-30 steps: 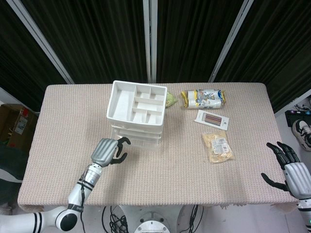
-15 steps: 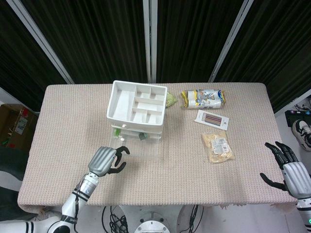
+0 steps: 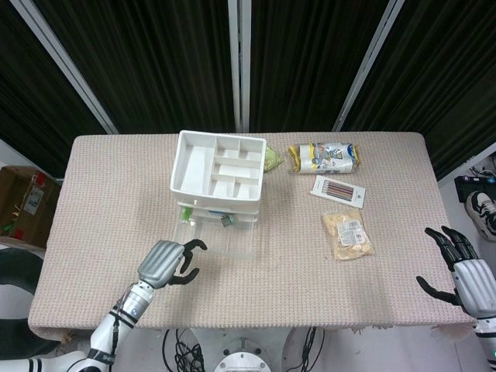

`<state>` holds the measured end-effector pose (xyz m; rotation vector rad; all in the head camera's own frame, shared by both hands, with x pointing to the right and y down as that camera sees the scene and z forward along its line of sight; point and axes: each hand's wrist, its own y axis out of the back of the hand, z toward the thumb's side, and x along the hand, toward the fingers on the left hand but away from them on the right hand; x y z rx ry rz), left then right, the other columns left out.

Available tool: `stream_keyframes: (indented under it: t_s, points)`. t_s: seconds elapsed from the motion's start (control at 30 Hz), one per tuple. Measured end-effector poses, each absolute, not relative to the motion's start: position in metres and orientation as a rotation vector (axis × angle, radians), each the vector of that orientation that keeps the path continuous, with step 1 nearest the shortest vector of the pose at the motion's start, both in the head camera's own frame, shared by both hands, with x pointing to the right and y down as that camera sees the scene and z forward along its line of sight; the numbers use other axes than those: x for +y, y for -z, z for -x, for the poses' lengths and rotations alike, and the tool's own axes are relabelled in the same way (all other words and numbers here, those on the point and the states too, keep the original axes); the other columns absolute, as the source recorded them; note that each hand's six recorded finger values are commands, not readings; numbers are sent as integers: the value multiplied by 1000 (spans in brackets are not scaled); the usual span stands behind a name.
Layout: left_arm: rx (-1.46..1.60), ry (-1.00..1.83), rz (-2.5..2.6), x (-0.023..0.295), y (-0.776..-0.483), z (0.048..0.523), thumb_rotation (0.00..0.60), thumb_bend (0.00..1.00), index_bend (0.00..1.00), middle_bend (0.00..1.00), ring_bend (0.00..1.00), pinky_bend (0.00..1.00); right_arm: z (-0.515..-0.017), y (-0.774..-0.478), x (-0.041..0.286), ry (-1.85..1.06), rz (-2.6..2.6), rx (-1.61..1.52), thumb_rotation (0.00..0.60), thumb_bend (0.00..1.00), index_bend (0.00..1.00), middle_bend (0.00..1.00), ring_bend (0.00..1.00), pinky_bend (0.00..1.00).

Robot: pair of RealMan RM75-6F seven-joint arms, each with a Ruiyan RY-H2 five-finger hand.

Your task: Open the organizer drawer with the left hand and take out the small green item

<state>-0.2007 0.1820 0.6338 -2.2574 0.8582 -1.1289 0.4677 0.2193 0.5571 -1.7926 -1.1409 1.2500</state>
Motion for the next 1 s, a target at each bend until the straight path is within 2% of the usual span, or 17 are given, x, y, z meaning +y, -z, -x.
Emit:
stream_keyframes:
  t_s: [0.23,0.4,0.73,1.0]
  points:
    - [949,1010,2217,161,-606,204,600,313,322,774,884,1000,-467,-554,220,-1249,1784,-1138,600,176,0,137,0,63]
    - [917,930,2123,142,-603,198,600,301,369,802,884,1000,-464,-553,218,-1242,1786,-1121,600,176,0,137,0,63]
    - [538,798,1727,100,-628,162,600,267,385,825,889,1000,-467,-550,221,-1261,1776,-1124,600,176,0,137,0,63]
    - [298,705,1500,94,-650,135,600,262,323,843,914,1000,-470,-550,223,-1280,1769,-1129,600,176,0,137,0,63]
